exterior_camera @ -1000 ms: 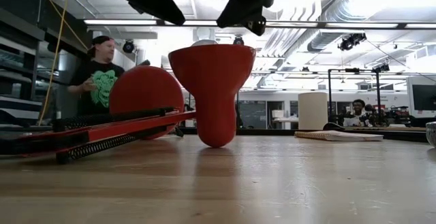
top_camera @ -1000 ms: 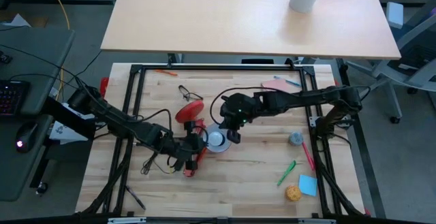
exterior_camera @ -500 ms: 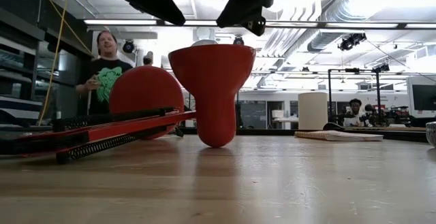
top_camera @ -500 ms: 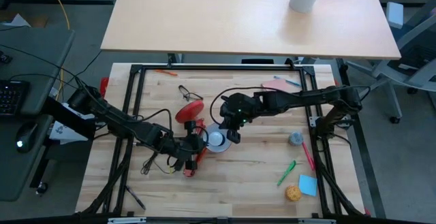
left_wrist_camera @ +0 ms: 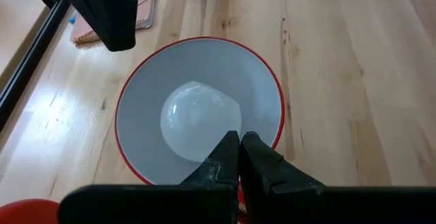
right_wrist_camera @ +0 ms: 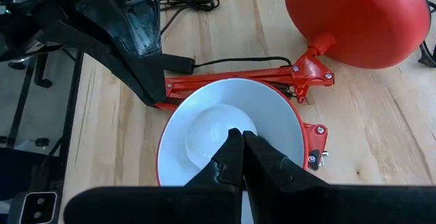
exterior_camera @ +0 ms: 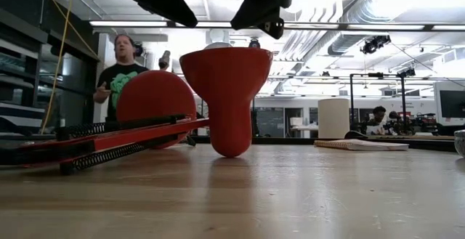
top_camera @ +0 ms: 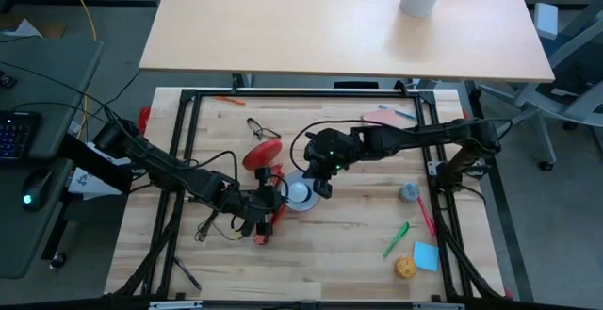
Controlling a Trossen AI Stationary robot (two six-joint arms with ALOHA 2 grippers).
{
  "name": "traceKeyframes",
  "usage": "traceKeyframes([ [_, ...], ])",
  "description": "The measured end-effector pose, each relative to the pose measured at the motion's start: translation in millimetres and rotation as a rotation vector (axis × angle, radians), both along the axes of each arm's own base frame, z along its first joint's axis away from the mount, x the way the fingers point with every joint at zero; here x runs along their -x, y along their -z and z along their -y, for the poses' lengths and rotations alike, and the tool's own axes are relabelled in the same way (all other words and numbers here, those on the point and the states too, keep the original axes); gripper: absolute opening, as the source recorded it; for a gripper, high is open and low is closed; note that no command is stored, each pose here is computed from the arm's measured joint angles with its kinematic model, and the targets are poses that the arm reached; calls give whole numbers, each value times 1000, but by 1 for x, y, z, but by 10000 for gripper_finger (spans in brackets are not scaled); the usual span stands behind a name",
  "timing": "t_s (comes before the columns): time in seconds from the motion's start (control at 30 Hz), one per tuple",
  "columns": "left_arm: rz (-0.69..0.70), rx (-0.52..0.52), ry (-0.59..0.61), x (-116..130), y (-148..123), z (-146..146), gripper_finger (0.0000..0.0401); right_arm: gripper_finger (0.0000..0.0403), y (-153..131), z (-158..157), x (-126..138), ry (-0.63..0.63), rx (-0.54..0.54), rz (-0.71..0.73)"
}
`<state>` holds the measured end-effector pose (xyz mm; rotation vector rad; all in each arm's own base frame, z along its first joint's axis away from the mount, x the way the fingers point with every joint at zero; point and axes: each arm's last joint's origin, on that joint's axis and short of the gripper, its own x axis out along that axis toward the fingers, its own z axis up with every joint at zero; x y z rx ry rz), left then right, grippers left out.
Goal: Screw lightbulb
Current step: Insert the lightbulb into the lamp
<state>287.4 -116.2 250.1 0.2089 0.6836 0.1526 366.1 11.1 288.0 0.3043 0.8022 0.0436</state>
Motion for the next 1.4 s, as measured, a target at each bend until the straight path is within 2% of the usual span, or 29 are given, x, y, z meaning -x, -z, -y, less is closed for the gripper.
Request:
traceKeyframes([
  [1.07, -3, -10, 7, 0, 0, 0, 0, 0, 0, 0, 0, -1, -1, 3],
  [1.27, -37, -6, 97, 0, 1, 2, 0, 0, 0, -1, 0, -16, -36, 0],
  [1.4, -60, 0, 102, 1, 3, 2, 0, 0, 2, -1, -2, -13, -40, -1],
])
